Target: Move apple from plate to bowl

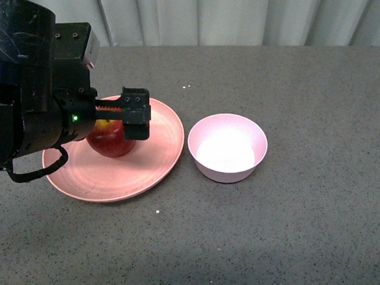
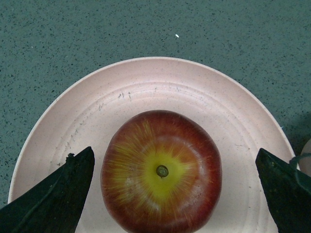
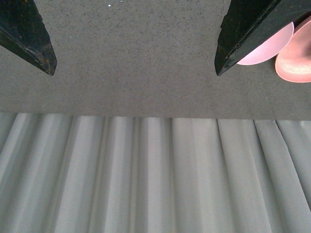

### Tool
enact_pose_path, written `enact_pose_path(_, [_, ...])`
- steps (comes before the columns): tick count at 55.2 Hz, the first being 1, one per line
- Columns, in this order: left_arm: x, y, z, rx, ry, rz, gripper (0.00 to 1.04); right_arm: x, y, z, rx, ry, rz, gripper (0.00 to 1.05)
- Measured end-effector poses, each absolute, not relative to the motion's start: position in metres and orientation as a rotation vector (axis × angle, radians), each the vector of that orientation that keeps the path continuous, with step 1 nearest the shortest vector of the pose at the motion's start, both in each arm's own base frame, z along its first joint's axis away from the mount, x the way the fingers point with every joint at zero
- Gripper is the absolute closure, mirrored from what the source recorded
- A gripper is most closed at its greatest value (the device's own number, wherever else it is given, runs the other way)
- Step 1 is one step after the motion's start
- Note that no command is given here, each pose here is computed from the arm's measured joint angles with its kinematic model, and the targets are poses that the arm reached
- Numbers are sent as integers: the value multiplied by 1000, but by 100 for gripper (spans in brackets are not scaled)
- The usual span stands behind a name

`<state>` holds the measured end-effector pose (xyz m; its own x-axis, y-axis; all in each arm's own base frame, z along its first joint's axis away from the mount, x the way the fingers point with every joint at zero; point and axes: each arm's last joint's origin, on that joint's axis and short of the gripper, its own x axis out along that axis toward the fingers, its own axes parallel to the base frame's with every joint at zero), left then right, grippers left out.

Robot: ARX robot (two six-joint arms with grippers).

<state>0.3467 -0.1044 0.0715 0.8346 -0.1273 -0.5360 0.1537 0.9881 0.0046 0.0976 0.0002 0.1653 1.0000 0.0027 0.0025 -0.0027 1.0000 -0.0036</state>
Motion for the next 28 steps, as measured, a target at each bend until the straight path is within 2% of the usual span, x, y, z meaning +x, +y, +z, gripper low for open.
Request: enact_pose_path(28, [350,-102,54,67,621,-128,7,98,0,165,-4,-2,3,9])
